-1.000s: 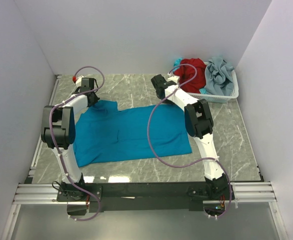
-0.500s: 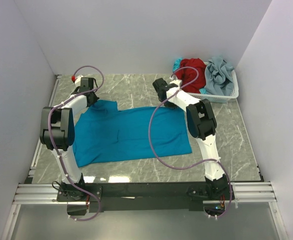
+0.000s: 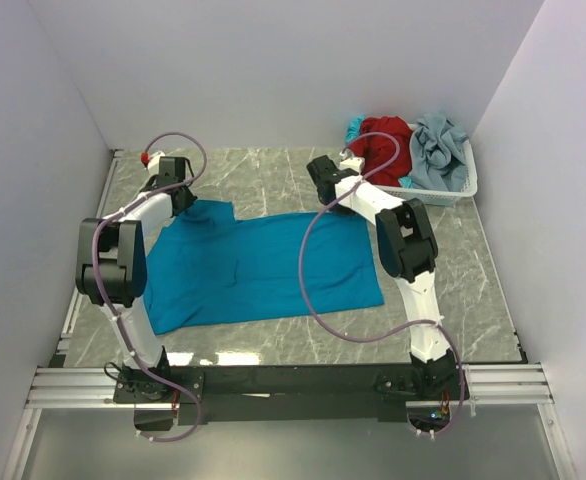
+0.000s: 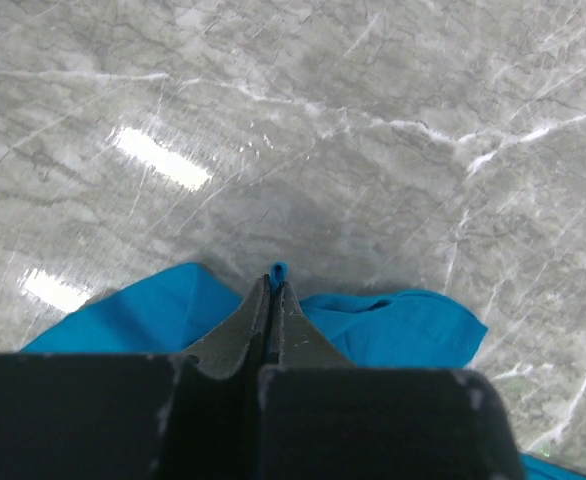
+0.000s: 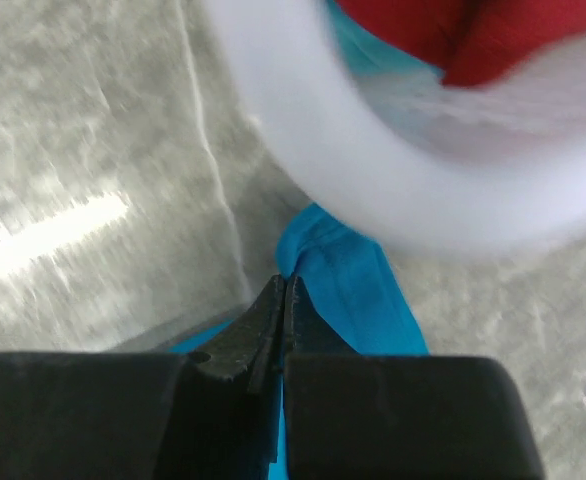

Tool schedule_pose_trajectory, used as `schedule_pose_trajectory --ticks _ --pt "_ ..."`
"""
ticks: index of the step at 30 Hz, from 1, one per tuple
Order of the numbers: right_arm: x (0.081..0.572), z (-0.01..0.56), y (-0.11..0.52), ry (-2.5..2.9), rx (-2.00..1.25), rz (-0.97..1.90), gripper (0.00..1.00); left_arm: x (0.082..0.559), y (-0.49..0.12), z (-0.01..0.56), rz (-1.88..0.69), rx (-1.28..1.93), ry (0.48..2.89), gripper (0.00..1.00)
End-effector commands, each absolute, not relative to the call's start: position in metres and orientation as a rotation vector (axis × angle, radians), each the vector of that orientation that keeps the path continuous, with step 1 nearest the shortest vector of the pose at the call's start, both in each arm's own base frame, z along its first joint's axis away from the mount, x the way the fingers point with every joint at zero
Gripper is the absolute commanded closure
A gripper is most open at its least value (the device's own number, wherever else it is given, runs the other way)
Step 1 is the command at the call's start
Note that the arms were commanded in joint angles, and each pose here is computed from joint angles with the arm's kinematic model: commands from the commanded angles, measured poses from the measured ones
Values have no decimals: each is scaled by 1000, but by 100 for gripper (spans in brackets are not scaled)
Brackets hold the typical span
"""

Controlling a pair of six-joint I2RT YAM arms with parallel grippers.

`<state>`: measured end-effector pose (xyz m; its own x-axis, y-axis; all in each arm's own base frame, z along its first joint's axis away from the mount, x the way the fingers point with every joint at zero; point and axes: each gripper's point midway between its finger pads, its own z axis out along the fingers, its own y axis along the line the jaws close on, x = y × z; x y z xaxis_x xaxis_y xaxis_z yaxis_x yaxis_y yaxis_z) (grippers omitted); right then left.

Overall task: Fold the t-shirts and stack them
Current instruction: Fold the tshirt

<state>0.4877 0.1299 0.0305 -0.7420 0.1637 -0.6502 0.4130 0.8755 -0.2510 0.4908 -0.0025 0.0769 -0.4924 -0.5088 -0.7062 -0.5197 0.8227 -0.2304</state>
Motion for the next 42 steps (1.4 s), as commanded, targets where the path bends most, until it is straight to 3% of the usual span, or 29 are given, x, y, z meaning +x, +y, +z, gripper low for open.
schedule_pose_trajectory --ticks 1,14,23,42 --pt "492 84 132 2270 469 -404 100 491 -5 108 -43 -759 2095 100" --pt "439 100 142 2255 410 -279 100 434 -18 105 -163 -810 2074 100" --pt "398 104 145 2238 406 -213 100 378 8 129 -104 -966 1906 100" --pt "339 101 148 2261 342 -85 100 334 25 134 -55 -1038 1815 100"
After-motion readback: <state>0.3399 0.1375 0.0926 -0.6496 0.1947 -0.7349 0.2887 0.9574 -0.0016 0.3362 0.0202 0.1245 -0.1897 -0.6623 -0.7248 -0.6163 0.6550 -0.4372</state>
